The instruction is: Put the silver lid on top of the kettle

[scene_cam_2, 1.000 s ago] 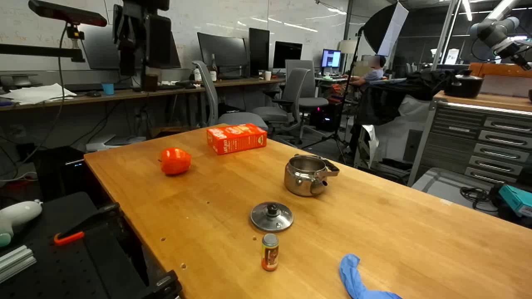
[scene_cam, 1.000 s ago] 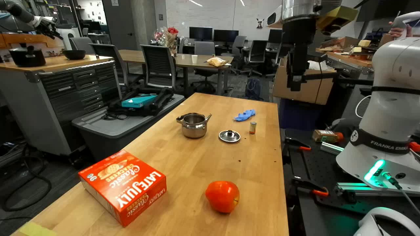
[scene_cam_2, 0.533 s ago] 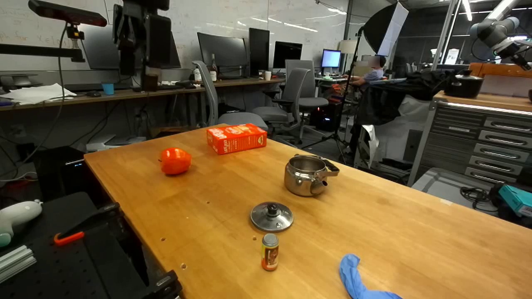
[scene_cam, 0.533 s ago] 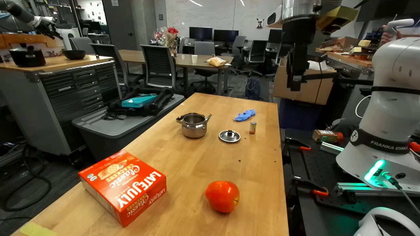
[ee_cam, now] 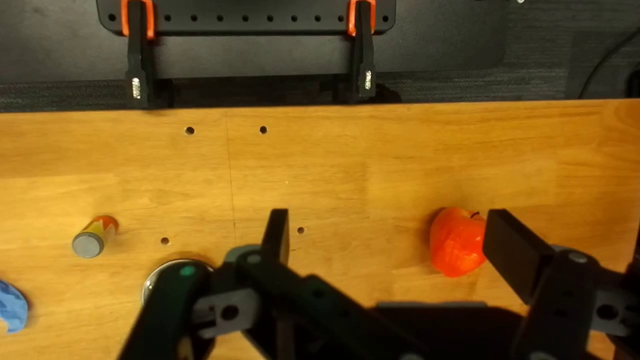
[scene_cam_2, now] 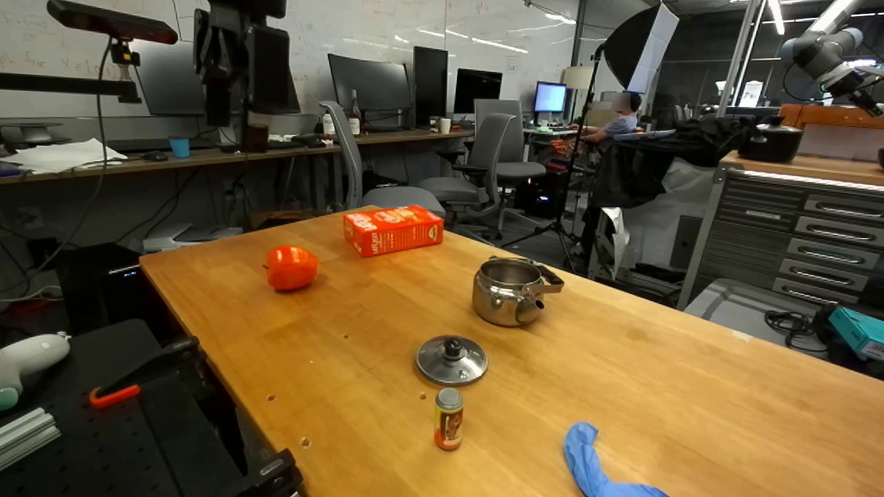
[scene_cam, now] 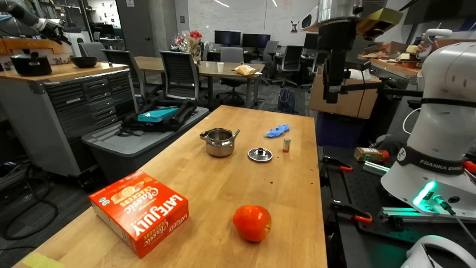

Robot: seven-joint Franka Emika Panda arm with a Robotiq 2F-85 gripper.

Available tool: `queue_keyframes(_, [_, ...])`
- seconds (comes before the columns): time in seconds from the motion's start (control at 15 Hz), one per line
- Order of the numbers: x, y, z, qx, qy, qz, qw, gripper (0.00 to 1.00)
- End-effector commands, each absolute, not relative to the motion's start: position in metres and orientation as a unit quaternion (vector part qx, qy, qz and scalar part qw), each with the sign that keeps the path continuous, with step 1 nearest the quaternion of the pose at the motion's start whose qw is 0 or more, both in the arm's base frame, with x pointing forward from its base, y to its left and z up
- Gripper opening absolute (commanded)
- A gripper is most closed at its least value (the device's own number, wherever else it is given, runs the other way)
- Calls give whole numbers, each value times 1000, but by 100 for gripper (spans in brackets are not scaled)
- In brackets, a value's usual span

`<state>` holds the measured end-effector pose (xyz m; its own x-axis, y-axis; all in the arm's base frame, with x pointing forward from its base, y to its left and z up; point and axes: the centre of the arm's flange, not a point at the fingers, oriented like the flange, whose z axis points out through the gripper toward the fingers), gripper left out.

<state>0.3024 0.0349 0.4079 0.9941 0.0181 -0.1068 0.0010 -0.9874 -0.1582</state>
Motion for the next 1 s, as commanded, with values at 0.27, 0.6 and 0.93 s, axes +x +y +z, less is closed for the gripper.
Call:
queue_keyframes(0.27, [336,37,388,-996,38,-32,72,100])
queue_keyframes(0.6, [361,44,365,-994,44,-81,55,100])
queue_keyframes(0.93, [381,49,330,-994,50,-96,35,100])
